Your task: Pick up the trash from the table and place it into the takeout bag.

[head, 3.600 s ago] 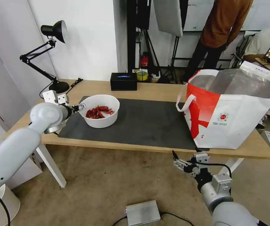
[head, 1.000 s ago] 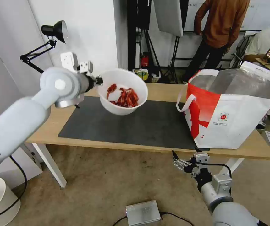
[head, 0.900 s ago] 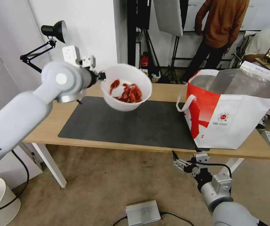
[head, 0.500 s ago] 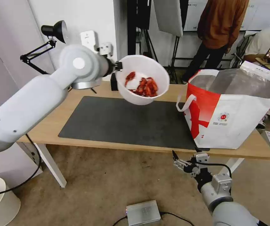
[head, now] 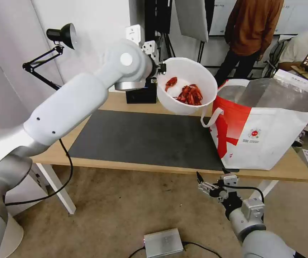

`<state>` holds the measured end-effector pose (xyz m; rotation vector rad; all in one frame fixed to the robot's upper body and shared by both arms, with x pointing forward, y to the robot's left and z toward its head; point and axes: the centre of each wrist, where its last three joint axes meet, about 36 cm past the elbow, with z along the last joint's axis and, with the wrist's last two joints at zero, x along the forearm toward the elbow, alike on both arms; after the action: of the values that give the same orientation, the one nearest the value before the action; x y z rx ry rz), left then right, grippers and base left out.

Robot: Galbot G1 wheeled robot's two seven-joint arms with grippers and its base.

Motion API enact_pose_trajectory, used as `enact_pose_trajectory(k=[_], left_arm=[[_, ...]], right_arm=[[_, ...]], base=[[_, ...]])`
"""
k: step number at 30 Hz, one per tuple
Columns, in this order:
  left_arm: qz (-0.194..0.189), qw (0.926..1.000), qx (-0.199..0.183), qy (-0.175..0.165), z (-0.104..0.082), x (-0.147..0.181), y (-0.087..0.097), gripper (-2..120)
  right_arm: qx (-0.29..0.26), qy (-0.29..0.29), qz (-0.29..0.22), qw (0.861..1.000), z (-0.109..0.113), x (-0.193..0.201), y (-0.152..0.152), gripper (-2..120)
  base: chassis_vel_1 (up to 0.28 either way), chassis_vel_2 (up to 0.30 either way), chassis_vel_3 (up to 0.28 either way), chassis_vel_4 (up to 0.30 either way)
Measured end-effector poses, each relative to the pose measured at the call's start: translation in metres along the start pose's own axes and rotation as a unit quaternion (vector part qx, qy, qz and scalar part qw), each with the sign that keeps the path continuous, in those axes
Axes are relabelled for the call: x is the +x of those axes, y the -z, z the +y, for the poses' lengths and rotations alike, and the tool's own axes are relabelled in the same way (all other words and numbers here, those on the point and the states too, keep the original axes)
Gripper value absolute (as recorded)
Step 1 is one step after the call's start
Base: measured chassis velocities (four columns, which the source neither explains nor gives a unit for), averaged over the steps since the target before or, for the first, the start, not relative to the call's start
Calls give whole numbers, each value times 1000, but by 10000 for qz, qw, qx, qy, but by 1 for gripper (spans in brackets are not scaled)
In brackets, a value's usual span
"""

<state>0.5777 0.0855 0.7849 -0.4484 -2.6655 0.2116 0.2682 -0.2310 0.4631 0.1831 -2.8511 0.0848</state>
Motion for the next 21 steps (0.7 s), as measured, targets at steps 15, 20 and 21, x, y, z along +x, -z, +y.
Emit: enact_pose_trajectory(k=[15, 20, 21], left_arm=[[-144, 9999, 72, 18, -20, -11, 29, 0], [-258, 9996, 83, -6, -34, -12, 45, 0], [-258, 9996, 83, -6, -34, -12, 45, 0]], right_arm=[[0, 0, 0, 10000, 0, 0, 0, 100], [0, 0, 0, 10000, 0, 0, 0, 100], [0, 0, 0, 10000, 0, 0, 0, 100]], base=[[0, 0, 0, 0], [0, 0, 0, 0], [0, 0, 0, 0]])
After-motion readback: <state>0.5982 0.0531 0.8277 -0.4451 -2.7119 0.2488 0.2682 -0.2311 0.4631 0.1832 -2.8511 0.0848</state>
